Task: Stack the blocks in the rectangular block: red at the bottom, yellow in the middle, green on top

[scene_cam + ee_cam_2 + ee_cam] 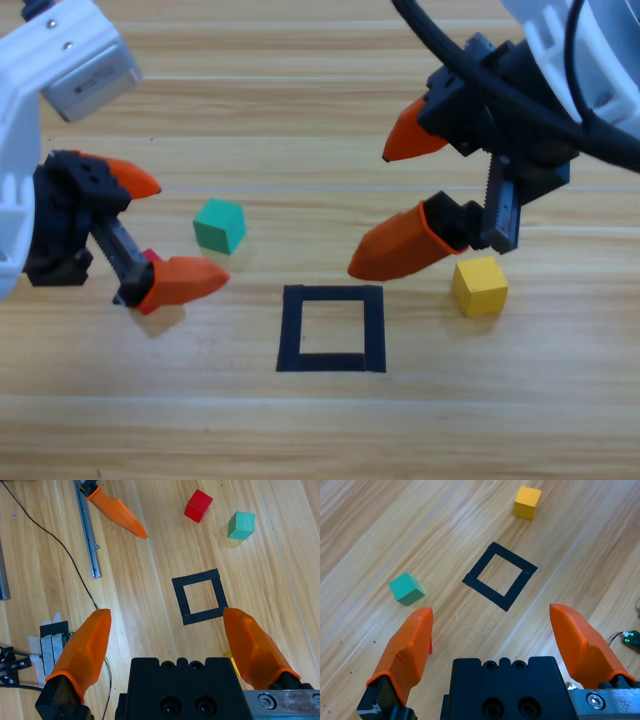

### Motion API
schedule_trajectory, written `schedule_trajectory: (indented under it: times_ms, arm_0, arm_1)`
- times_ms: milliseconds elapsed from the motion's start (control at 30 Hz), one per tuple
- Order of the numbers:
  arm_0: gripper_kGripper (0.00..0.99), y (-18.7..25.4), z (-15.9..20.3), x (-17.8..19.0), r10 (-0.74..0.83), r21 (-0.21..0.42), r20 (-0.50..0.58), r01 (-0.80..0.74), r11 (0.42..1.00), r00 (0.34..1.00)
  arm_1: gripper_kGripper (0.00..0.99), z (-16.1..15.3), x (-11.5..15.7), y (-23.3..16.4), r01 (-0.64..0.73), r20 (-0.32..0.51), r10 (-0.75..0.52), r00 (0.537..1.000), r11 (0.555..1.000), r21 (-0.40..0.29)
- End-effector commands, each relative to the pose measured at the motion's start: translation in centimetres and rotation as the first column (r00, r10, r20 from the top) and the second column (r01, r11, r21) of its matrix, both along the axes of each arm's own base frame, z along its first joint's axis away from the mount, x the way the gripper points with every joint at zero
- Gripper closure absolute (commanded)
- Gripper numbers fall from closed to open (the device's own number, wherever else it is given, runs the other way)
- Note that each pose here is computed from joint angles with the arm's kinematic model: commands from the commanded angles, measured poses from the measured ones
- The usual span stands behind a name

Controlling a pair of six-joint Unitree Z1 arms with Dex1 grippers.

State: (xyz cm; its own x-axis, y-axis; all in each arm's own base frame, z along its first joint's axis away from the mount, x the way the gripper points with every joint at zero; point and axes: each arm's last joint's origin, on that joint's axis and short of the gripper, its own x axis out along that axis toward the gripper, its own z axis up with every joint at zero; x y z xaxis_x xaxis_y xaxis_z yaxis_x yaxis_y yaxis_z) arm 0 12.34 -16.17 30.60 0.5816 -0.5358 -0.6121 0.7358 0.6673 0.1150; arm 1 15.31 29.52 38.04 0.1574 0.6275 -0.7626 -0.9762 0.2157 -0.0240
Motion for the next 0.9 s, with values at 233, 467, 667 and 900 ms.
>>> schedule_trajectory:
  times_ms: [233, 467, 667, 900]
  arm_0:
    - [0.000, -1.4, -0.8, 0.5, -0.020, 0.053, -0.031, 0.021, 0.998, 0.999]
    - [0.000, -1.4, -0.8, 0.5, -0.018, 0.051, -0.033, 0.019, 0.999, 0.999]
    - [0.001, -2.9, -0.3, 1.9, 0.118, 0.005, -0.072, -0.118, 0.993, 0.990]
    - [0.001, -4.2, 0.3, 4.1, 0.409, -0.129, -0.219, -0.442, 0.888, 0.886]
  arm_1:
    - [0.008, -1.3, 1.3, 0.1, 0.095, -0.043, -0.096, 0.994, 0.995, -0.026]
    - [0.010, -1.6, 10.1, -5.1, 0.459, -0.211, -0.447, 0.869, 0.888, 0.011]
    - [0.005, -6.3, 14.3, -6.2, 0.564, -0.207, -0.579, 0.789, 0.815, -0.132]
    - [0.005, -9.4, 14.4, -7.1, 0.655, -0.268, -0.700, 0.662, 0.714, -0.246]
